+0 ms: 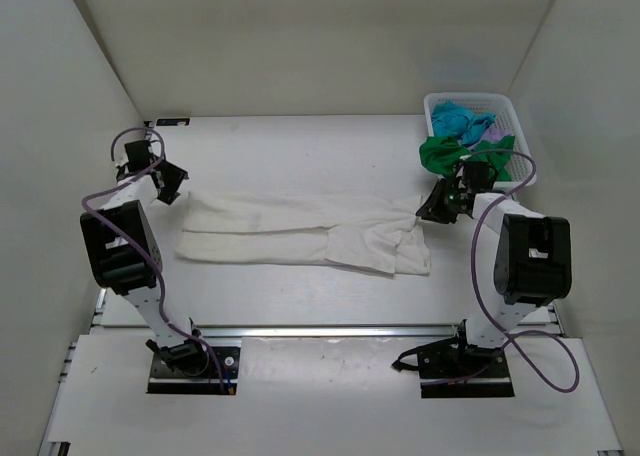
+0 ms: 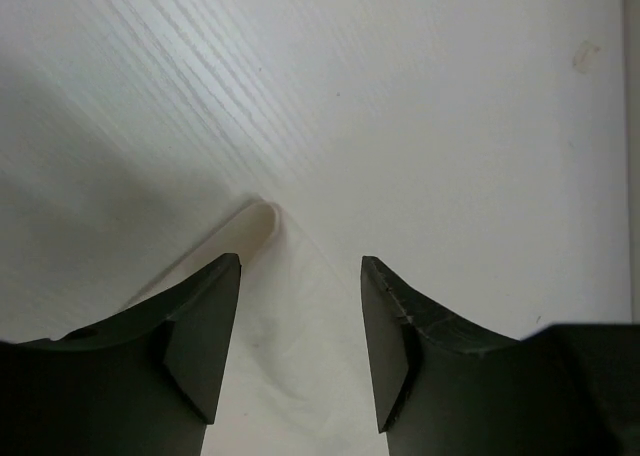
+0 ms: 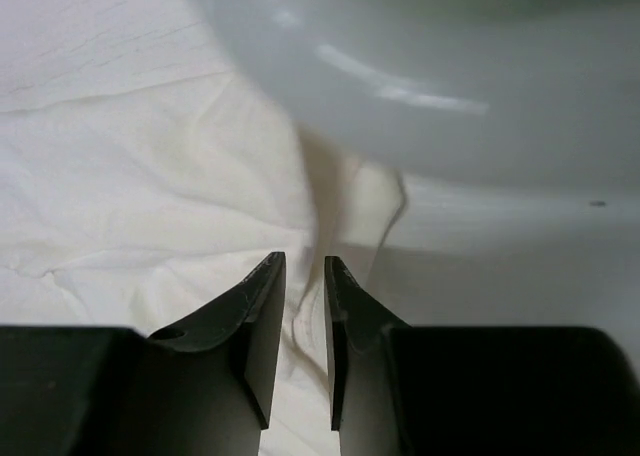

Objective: Fold and stack the t-shirts
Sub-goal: Fold the other side of the tshirt into a rectangle, then rotate the tshirt 90 degrees

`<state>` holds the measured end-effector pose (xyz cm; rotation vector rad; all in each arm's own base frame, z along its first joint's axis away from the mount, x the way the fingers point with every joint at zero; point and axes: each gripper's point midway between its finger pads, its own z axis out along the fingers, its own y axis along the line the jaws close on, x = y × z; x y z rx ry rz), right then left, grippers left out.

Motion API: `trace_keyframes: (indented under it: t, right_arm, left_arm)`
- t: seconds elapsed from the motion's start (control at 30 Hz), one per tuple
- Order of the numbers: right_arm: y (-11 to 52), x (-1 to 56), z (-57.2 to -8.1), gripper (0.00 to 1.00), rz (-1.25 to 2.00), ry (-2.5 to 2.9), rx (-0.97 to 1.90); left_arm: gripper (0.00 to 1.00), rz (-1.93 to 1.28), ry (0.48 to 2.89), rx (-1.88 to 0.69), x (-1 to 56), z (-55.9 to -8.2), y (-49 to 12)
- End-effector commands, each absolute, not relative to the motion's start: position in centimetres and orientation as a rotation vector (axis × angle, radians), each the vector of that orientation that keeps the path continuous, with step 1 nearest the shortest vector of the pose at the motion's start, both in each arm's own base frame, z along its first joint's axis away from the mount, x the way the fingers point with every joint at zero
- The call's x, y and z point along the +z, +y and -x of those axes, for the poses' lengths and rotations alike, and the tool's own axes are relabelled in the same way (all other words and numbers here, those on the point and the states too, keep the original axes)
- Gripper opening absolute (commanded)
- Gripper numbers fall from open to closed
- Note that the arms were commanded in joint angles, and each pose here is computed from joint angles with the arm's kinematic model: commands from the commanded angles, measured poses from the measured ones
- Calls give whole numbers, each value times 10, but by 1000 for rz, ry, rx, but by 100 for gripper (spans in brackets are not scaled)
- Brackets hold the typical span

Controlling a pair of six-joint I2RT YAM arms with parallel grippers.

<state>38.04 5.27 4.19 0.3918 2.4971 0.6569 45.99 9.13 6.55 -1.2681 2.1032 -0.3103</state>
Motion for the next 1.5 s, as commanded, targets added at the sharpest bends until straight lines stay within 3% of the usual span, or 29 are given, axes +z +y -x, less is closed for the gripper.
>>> trace_keyframes:
  t: [0.0, 0.07, 0.17, 0.3, 0.6, 0.8, 0.93, 1.03, 1.17, 1.23, 1.33, 1.4, 1.43, 1.47]
  right_arm:
    - [50, 85, -389, 20, -316, 2396, 581]
    - [49, 96, -391, 16, -309, 2357, 560]
    - [61, 96, -400, 0, -289, 2349, 642]
    - [85, 91, -409, 1, -242, 2398, 716]
    - [162, 78, -322, 1, -102, 2500, 880]
    - [189, 41, -319, 0, -69, 2580, 872]
    - [209, 12, -336, 0, -43, 2644, 844]
    - [219, 3, -384, 0, -58, 2615, 815]
    - [234, 35, -496, 0, -78, 2492, 803]
    - [255, 103, -541, 8, 12, 2363, 836]
    - [272, 171, -540, 25, 162, 2298, 744]
    - [280, 191, -518, 31, 223, 2304, 689]
    - [286, 196, -498, 32, 259, 2329, 678]
    - [281, 193, -478, 32, 238, 2370, 644]
  left_arm:
    - [62, 1143, 1956, -309, 148, -473, 93]
    - [59, 1085, 1979, -363, 149, -470, 68]
    - [56, 1019, 2040, -459, 135, -459, 17]
    - [56, 960, 2138, -518, 104, -435, -27]
    - [56, 1177, 2293, -446, 33, -348, 9]
    - [56, 1245, 2299, -343, 38, -313, 37]
    - [58, 1126, 2329, -421, 60, -314, 10]
    - [63, 920, 2370, -422, 92, -329, -25]
    - [66, 732, 2368, -441, 134, -342, -57]
    - [67, 676, 2374, -491, 142, -347, -73]
    - [67, 640, 2373, -562, 149, -355, -87]
    - [64, 634, 2359, -630, 153, -364, -95]
    - [61, 639, 2349, -700, 158, -371, -101]
    - [45, 626, 2342, -748, 161, -375, -108]
